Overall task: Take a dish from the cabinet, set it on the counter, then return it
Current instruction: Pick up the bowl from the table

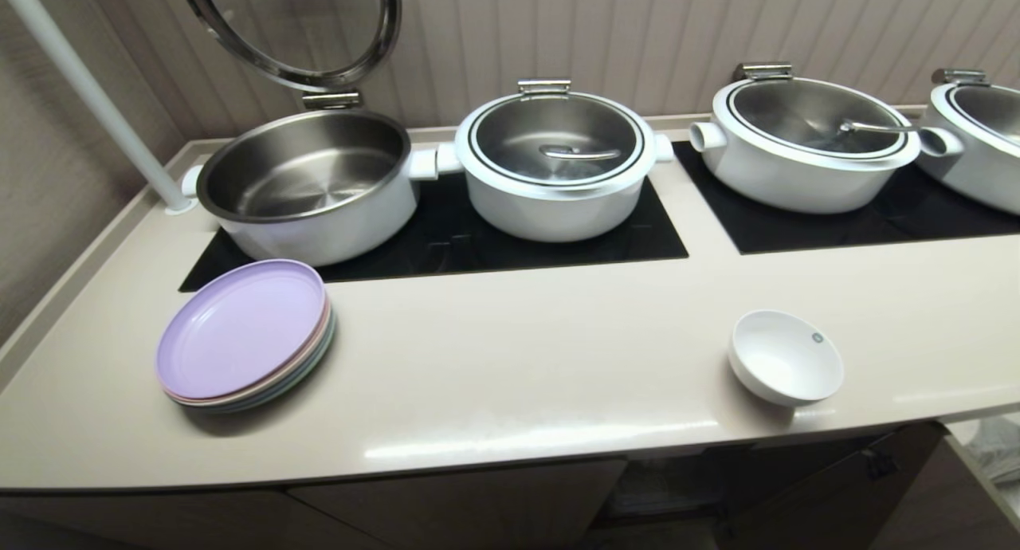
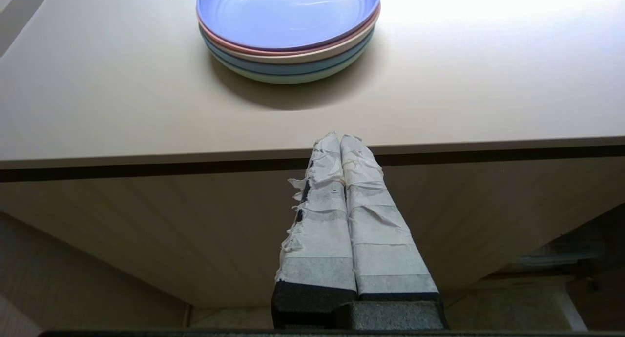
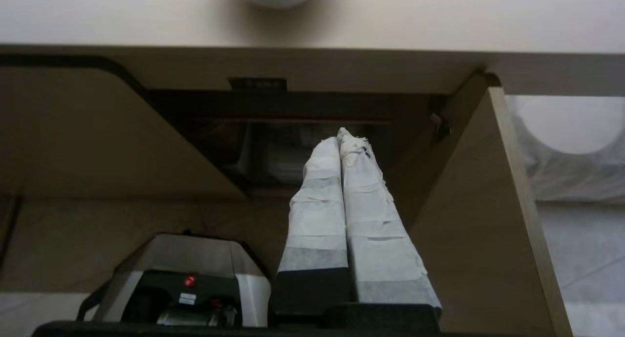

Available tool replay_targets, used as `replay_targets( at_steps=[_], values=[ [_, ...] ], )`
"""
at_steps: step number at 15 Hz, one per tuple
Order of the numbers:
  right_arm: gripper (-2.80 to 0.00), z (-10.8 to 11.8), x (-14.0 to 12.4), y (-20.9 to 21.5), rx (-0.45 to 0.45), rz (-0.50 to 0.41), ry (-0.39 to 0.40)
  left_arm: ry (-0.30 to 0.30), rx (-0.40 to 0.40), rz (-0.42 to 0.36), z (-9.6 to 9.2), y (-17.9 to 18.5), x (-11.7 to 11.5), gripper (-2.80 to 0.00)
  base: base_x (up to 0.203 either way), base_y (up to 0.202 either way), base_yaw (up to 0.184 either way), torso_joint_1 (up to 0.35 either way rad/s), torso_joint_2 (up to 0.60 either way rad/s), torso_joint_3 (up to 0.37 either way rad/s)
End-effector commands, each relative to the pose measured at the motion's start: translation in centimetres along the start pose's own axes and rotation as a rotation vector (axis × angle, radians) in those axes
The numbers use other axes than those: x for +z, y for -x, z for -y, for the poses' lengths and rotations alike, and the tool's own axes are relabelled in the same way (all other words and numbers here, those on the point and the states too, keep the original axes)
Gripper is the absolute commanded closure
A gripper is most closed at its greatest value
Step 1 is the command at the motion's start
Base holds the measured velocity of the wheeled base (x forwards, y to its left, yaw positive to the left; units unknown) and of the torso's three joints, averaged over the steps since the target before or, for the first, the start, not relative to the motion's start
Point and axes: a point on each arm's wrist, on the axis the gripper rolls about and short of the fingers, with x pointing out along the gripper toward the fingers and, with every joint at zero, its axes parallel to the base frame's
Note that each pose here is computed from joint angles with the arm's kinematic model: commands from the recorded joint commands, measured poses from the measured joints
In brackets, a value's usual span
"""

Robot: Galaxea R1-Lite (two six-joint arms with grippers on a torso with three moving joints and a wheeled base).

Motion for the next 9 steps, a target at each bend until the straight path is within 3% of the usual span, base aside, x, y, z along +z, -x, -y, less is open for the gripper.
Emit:
replay_targets(
  at_steps=[1, 3, 6, 9],
  values=[
    [0.0, -0.2, -2.2, 0.2, 0.001, 0.025, 0.043, 0.0, 0.001, 0.0, 0.0, 0.0, 0.0, 0.0, 0.0, 0.0, 0.0, 0.0, 0.0, 0.0],
    [0.0, -0.3, -3.7, 0.8, 0.007, 0.102, 0.079, 0.0, 0.001, 0.0, 0.0, 0.0, 0.0, 0.0, 0.0, 0.0, 0.0, 0.0, 0.0, 0.0],
    [0.0, -0.4, -4.8, 1.5, 0.004, 0.198, 0.061, 0.0, 0.001, 0.0, 0.0, 0.0, 0.0, 0.0, 0.0, 0.0, 0.0, 0.0, 0.0, 0.0],
    [0.0, -0.4, -4.9, 1.5, 0.003, 0.199, 0.054, 0.0, 0.001, 0.0, 0.0, 0.0, 0.0, 0.0, 0.0, 0.0, 0.0, 0.0, 0.0, 0.0]
  ],
)
